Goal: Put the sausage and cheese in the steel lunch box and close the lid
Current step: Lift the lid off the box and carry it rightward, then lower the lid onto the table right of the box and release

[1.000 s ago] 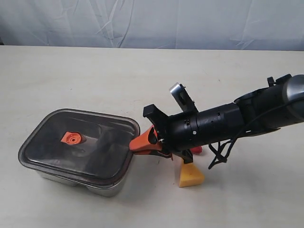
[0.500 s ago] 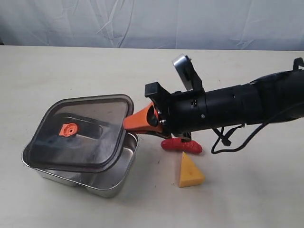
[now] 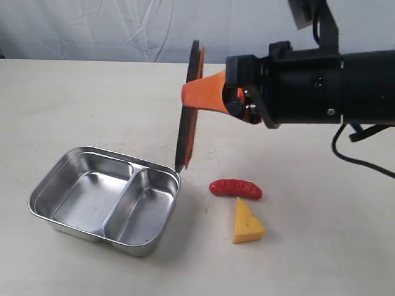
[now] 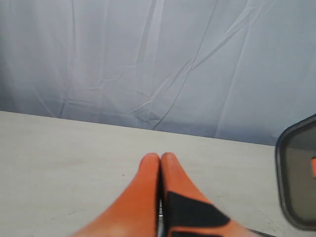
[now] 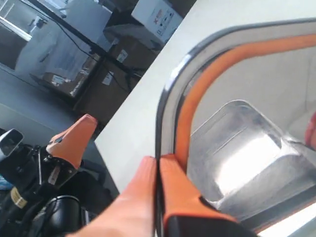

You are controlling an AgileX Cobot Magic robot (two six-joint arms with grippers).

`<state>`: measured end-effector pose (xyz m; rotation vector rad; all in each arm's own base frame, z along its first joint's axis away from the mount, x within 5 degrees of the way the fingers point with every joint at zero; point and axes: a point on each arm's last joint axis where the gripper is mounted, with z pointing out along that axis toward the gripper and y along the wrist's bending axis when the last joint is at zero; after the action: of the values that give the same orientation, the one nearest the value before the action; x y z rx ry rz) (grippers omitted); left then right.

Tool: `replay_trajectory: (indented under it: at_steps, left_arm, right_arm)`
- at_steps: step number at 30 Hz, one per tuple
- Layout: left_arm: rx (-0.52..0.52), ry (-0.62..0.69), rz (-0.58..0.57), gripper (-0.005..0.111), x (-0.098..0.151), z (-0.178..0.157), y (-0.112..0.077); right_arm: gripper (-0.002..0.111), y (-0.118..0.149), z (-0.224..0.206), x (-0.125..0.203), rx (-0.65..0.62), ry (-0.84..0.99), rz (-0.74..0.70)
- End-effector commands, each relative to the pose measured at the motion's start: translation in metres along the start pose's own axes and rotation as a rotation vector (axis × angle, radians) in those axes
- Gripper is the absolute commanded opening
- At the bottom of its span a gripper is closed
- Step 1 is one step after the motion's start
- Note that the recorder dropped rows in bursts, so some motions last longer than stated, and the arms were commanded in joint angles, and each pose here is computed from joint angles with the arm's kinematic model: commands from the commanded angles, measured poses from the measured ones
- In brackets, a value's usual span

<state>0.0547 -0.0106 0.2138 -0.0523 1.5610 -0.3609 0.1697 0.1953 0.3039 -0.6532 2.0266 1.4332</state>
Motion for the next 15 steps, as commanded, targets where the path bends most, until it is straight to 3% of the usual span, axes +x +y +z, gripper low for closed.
replay_trajectory:
  at_steps: [1,6,15]
  left_arm:
    - [0.002,-0.009,0.004,0.0,0.0,0.0,0.0]
    - [0.002,-0.009,0.004,0.0,0.0,0.0,0.0]
    - [0.002,-0.009,0.004,0.0,0.0,0.0,0.0]
  right_arm:
    - [-0.001,0.024,-0.026,-0.013,0.104,-0.032,-0.148]
    - [-0.001,0.032,-0.051,-0.018,0.292,-0.012,-0.189]
    - [-0.001,0.01,-0.085,0.0,0.771,0.258,0.019]
